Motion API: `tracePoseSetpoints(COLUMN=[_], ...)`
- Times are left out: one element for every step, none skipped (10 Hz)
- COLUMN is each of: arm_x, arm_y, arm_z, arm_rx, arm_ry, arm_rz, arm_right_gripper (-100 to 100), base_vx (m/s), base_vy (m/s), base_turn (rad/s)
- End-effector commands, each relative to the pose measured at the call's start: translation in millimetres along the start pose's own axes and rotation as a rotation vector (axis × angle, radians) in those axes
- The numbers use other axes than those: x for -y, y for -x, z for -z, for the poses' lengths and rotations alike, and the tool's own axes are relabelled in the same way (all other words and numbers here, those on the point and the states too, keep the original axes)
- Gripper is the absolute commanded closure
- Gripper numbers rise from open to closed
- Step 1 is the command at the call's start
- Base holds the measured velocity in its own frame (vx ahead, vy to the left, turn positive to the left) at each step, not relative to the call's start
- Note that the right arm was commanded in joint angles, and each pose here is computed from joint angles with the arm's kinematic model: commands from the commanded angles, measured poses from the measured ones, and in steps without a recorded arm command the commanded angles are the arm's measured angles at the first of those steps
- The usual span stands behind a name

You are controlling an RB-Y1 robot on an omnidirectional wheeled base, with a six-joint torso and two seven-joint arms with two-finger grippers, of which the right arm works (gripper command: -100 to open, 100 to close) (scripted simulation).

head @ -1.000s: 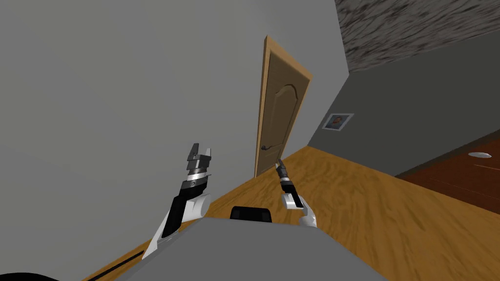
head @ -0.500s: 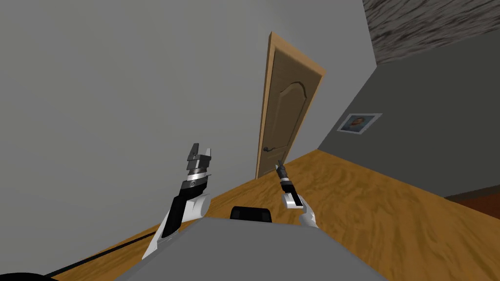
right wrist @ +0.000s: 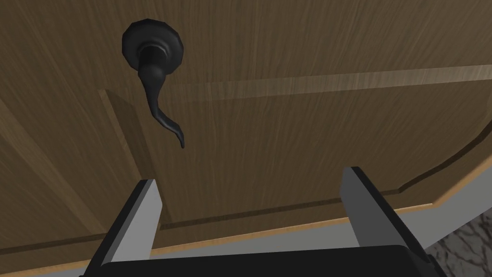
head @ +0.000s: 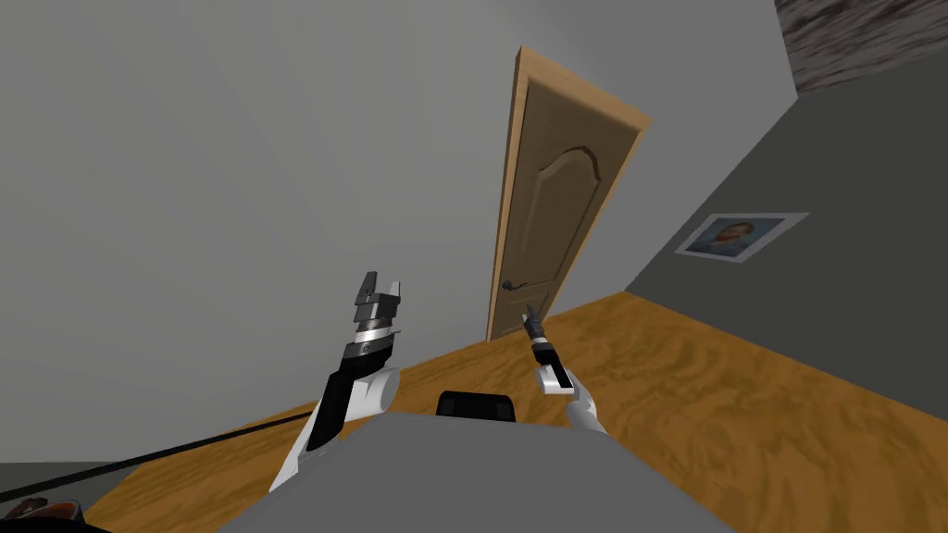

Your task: Pull the door open

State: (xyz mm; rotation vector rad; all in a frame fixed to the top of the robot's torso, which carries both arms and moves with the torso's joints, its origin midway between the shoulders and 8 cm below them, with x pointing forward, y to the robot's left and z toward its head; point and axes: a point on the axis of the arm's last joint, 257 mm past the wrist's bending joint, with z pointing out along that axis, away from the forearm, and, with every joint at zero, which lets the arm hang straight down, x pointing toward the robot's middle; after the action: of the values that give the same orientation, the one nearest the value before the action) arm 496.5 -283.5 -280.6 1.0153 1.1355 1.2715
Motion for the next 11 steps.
tracePoseSetpoints(arm_x=[7.3,12.0,16.2,20.3,28.2,32.1,35.9,42.3,45.5,51.6,54.4], arm_y=[3.2,5.2,7.1,9.0,13.1,15.3,17.5,21.4,23.5,27.8,29.8], arm_z=[-0.5,-0.8,-1.0,-1.2,-1.6,-1.7,-1.8,-1.8,-1.8,-1.7,-1.7], arm_rx=[0.001,0.002,0.002,0.003,0.006,0.007,0.008,0.011,0.013,0.016,0.018], arm_ry=[-0.015,-0.024,-0.033,-0.042,-0.059,-0.067,-0.075,-0.090,-0.097,-0.111,-0.117], arm_rz=[0.001,0.003,0.004,0.006,0.009,0.011,0.012,0.016,0.017,0.021,0.023], arm_right_gripper=[-100,-100,-100,-100,-100,-100,-100,-100,-100,-100,-100], base_vx=[-0.003,-0.002,0.014,0.024,0.018,0.028,0.025,0.004,0.002,0.023,0.014], base_vy=[-0.084,-0.095,-0.095,-0.112,-0.136,-0.153,-0.151,-0.158,-0.157,-0.145,-0.137], base_turn=[0.193,0.167,0.156,0.205,0.298,0.216,0.141,0.244,0.197,0.234,0.164])
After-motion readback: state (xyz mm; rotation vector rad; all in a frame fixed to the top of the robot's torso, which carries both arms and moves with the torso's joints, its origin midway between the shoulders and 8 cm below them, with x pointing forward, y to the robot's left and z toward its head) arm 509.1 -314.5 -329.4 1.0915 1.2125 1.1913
